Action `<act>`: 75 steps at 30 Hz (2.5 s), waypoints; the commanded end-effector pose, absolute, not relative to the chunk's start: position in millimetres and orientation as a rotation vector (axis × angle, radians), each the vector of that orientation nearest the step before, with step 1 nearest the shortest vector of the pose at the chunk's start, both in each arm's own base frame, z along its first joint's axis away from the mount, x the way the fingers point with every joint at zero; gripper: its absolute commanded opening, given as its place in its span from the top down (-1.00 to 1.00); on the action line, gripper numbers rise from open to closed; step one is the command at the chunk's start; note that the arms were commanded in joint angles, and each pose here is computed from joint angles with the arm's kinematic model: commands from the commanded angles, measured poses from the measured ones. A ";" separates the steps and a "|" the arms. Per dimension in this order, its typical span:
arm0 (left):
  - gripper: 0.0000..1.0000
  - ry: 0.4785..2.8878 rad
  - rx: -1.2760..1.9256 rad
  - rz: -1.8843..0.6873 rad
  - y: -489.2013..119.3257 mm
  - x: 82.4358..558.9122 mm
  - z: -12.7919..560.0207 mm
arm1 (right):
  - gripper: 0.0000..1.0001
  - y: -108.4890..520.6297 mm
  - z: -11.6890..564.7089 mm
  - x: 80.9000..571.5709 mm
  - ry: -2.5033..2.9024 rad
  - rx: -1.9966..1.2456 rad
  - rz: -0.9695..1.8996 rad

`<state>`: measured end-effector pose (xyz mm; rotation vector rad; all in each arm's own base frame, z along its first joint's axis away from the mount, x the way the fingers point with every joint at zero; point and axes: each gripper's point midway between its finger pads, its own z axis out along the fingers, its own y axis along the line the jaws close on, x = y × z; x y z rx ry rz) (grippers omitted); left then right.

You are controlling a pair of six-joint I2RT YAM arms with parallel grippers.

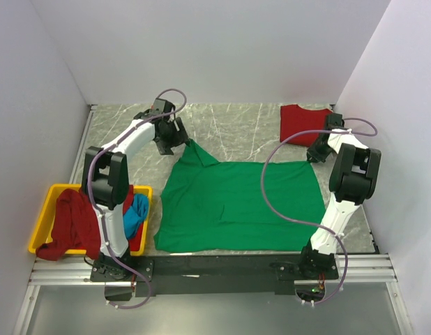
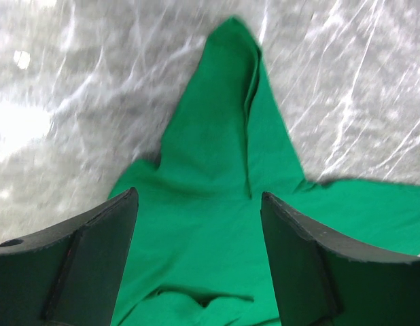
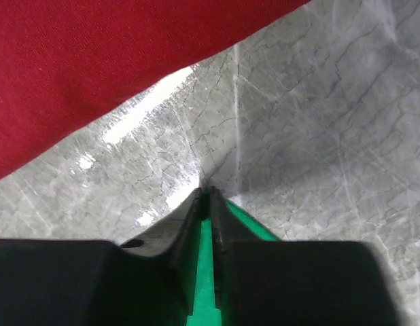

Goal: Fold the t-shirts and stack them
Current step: Fold the tshirt

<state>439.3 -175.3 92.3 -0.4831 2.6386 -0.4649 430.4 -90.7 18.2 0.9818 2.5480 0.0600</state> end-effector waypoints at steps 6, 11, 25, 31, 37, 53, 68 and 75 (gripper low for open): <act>-0.45 2.544 -0.573 -0.405 -174.7 488.1 91.1 | 1.00 -98.8 22.6 432.8 2.526 0.979 0.032; -0.30 2.496 -0.594 -0.417 -179.8 512.8 85.0 | 1.00 -96.6 20.4 424.9 2.536 0.987 0.031; -0.16 2.463 -0.637 -0.478 -195.5 548.5 56.0 | 1.00 -91.4 18.2 418.0 2.547 0.985 0.055; -0.03 2.464 -0.620 -0.476 -196.6 552.6 53.0 | 1.00 -89.4 16.4 416.3 2.552 0.986 0.061; 0.23 2.490 -0.614 -0.503 -201.8 548.8 42.2 | 1.00 -88.9 15.9 416.6 2.553 0.985 0.066; 0.99 2.525 -0.594 -0.540 -211.1 541.3 30.8 | 1.00 -88.0 20.1 417.6 2.547 0.983 0.075; 0.99 2.346 -0.587 -0.674 -214.7 597.9 84.2 | 1.00 -85.8 43.7 446.7 2.518 0.969 0.094; 0.99 2.202 -0.533 -0.775 -207.9 631.3 126.5 | 1.00 -82.4 63.7 475.8 2.482 0.943 0.122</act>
